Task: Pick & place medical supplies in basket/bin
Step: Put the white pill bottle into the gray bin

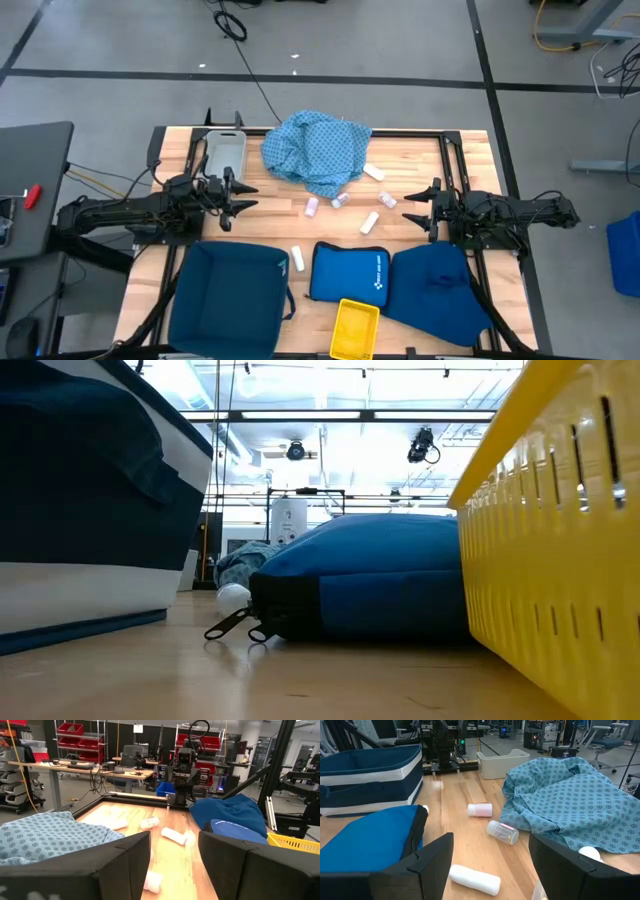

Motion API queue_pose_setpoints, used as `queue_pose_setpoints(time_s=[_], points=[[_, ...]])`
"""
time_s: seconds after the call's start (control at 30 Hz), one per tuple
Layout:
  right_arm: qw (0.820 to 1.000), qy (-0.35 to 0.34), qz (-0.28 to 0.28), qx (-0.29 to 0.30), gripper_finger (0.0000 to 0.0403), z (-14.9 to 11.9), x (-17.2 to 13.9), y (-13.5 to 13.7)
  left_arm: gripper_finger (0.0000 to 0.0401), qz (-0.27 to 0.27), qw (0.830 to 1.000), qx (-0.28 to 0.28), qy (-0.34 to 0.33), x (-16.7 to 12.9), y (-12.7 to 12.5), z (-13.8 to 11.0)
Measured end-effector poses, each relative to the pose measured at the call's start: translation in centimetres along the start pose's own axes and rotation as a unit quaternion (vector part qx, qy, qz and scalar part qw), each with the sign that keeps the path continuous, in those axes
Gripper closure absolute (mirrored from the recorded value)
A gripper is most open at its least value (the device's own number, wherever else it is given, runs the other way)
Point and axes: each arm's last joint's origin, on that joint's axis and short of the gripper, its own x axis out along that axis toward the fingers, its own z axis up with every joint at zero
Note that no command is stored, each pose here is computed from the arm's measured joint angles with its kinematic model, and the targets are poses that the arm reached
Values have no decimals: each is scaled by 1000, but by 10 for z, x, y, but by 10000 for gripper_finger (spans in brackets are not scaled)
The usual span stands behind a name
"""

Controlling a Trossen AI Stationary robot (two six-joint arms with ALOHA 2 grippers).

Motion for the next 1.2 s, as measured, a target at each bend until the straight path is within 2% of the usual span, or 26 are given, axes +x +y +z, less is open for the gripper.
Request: queue_pose_setpoints(time_s=[0.47,0.63,0.77,1.0,1.2], points=[[1000,0,0,2,133,0,0,0,231,6,1000,0,0,0,0,0],[998,-3,-4,63,133,1,0,0,231,7,1000,1,0,0,0,0],[993,-29,-19,110,133,5,0,-1,231,33,999,3,-1,0,2,0],[990,-57,-37,125,133,9,0,-2,231,68,998,-1,-4,0,4,0],[990,-48,-33,128,132,5,1,-2,231,71,997,-13,-5,0,4,0]])
